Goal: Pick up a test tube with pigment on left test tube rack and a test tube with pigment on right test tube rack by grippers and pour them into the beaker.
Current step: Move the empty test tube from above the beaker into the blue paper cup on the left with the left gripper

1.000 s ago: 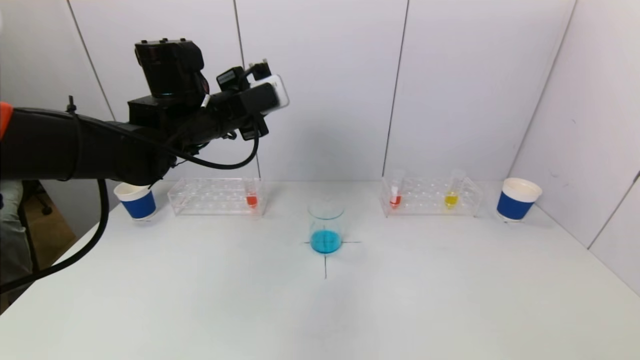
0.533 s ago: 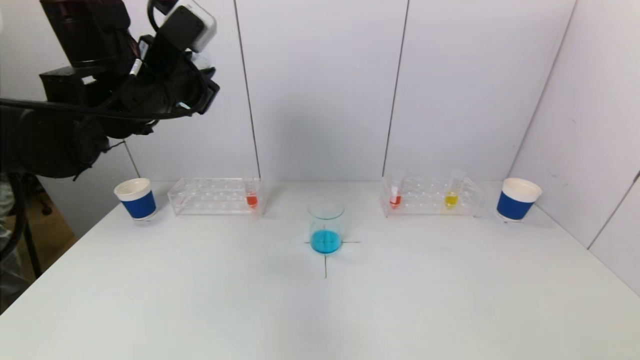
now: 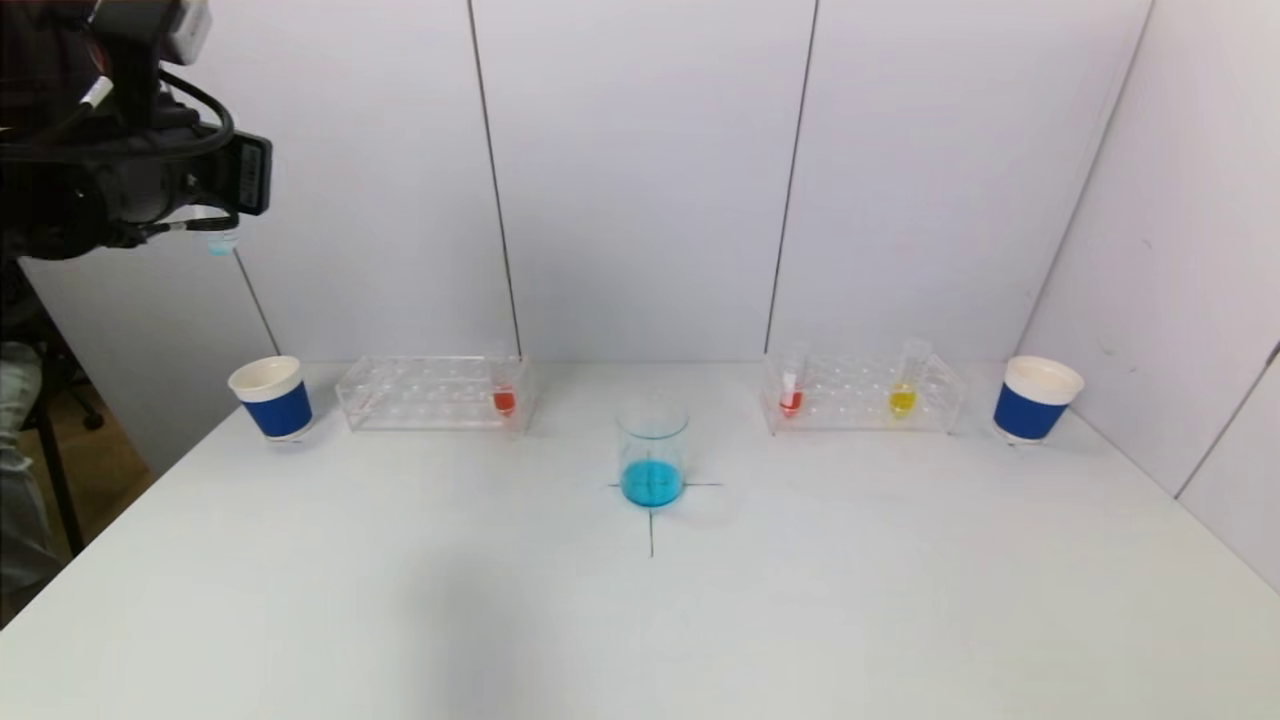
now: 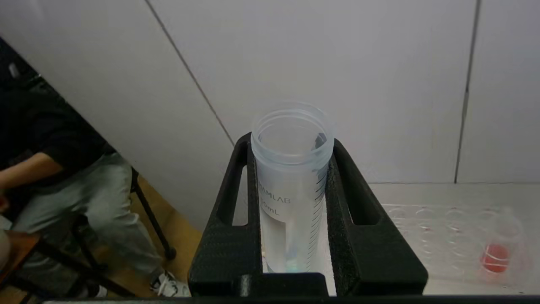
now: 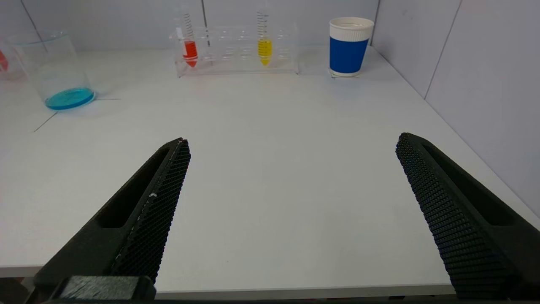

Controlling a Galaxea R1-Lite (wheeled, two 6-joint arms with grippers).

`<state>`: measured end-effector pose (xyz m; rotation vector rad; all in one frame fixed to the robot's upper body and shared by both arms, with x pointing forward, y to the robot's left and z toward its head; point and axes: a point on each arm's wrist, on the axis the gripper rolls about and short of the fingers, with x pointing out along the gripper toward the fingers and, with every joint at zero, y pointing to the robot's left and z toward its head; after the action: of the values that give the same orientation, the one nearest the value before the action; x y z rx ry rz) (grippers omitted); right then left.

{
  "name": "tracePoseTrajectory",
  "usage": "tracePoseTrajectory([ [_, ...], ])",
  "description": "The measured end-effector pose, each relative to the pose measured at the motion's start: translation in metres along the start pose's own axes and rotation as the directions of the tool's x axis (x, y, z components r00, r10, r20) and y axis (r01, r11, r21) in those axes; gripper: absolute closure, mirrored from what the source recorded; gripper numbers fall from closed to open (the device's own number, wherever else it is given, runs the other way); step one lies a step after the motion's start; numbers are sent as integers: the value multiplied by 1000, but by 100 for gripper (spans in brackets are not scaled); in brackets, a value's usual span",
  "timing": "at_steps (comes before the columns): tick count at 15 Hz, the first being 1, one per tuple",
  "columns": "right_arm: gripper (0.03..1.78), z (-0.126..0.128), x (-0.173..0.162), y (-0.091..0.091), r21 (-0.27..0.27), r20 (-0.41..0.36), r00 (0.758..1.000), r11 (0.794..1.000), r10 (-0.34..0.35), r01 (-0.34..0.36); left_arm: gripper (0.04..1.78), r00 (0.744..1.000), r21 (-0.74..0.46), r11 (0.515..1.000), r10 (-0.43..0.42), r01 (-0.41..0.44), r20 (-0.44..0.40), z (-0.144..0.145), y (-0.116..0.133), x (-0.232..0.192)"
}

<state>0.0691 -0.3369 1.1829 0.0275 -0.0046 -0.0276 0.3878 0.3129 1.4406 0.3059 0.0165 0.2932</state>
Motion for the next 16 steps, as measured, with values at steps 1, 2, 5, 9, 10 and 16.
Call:
tracePoseTrajectory([
  [1,4,0,0,0,0,0,1000,1000,0,0,137,999,-35,999,30,-30,-13,-1,9,1],
  [2,4,0,0,0,0,0,1000,1000,0,0,137,998,-60,997,57,-58,-23,-3,17,2],
  [5,4,0,0,0,0,0,1000,1000,0,0,137,988,-100,985,136,-143,-71,-13,40,10],
  [9,4,0,0,0,0,0,1000,1000,0,0,137,971,-130,966,209,-223,-118,-32,62,29],
  [10,4,0,0,0,0,0,1000,1000,0,0,137,968,-142,961,220,-236,-120,-36,65,34],
  [16,4,0,0,0,0,0,1000,1000,0,0,137,961,-183,944,261,-273,-88,-66,68,76],
])
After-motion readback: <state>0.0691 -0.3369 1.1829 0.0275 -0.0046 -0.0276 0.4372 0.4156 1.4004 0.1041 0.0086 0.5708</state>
